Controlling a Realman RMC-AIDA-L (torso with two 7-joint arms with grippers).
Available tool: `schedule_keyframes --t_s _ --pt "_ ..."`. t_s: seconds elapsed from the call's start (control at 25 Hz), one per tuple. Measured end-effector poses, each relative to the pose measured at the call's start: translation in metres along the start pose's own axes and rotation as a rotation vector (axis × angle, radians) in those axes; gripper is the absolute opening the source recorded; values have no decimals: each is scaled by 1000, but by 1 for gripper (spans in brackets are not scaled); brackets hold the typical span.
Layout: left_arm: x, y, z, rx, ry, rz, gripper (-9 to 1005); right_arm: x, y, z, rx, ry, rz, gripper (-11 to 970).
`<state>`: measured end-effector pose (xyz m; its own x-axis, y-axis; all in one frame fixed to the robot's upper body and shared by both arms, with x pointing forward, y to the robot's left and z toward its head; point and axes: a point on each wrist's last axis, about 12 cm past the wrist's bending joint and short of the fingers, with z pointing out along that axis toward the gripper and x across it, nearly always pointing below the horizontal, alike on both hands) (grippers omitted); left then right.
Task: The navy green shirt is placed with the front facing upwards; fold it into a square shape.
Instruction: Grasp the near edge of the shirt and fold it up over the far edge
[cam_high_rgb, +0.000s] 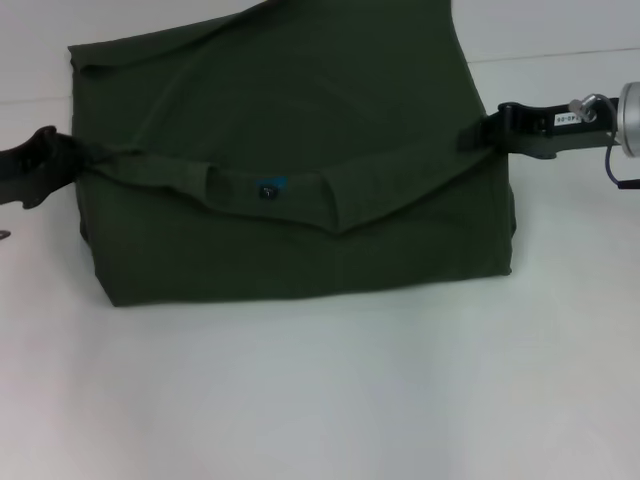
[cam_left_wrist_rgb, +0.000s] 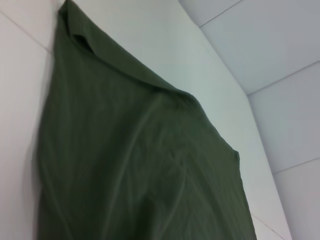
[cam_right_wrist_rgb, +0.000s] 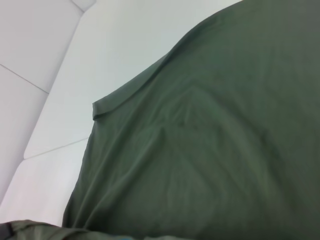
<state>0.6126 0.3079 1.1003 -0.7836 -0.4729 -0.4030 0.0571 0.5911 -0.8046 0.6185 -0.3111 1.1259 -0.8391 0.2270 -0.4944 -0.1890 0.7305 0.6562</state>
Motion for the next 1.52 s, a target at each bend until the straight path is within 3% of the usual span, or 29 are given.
schedule_keyframes --t_s 0.64,0.96,1.52 --pt "-24 -12 4 -27 -55 64 26 -17 5 11 15 -175 -40 40" --pt "-26 -11 6 -48 -73 96 26 -17 6 20 38 -230 -63 39" --pt "-21 -24 29 -37 -50 131 26 -11 -6 13 65 -247 -36 72"
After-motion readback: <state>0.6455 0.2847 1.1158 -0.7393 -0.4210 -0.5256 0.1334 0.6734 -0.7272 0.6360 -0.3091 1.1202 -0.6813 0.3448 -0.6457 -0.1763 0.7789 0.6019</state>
